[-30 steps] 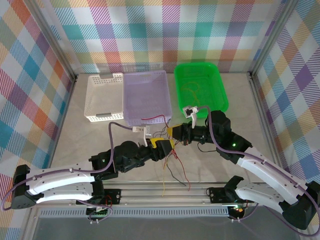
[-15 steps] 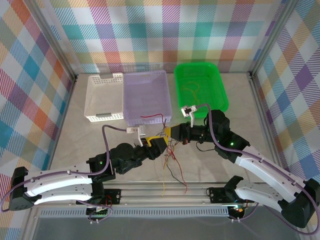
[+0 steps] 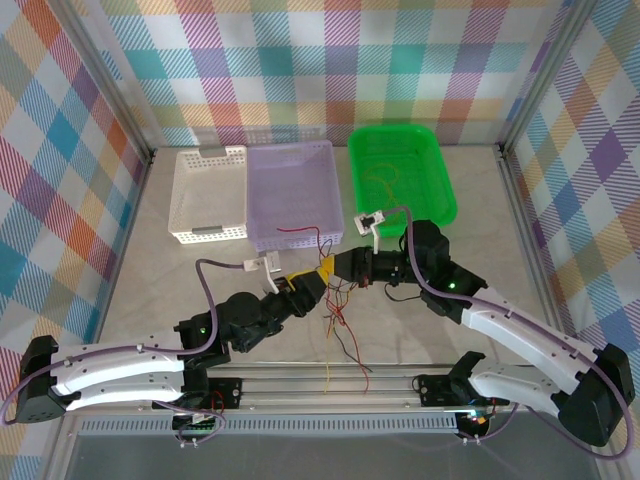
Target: Untangle the cables
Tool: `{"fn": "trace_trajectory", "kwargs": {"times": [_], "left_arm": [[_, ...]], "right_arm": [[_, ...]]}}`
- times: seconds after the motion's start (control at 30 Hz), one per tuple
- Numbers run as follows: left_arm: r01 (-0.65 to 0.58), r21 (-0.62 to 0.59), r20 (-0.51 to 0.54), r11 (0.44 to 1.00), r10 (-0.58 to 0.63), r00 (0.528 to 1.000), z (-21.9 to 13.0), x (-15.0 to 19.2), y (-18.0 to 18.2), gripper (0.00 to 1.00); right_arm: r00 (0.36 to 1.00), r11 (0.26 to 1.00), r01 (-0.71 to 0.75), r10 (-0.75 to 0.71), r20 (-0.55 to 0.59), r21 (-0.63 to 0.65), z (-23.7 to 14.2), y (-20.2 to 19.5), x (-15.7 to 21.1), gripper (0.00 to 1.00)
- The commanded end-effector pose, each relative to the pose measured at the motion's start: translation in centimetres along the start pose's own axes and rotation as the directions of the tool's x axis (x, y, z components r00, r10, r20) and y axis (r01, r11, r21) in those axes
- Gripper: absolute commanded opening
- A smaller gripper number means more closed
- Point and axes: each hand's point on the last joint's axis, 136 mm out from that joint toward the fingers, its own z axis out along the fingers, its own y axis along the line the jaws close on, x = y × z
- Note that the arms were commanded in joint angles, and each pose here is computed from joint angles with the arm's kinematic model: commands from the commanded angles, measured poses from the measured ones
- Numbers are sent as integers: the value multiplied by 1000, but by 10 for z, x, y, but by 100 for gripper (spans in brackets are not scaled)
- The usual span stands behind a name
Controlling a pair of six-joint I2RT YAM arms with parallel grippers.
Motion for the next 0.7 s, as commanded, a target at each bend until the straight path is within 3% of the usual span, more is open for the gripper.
{"fn": "trace_trajectory", "kwargs": {"times": [0.0, 0.43, 0.57, 0.67], "left_arm": [[54, 43, 66, 998, -57, 996, 1, -14, -13, 52], [108, 41, 110, 993, -112, 988, 6, -18, -10, 18], [122, 45, 110, 991, -127, 986, 7, -17, -10, 2], [128, 43, 108, 991, -132, 985, 6, -16, -7, 0]], "right_arm": [[999, 997, -6, 2, -52, -74, 7, 12, 14, 0], [998, 993, -38, 33, -46, -111, 10, 20, 16, 0], [998, 993, -53, 49, -37, -107, 9, 20, 16, 0], [998, 994, -54, 52, -24, -95, 6, 19, 15, 0]]}}
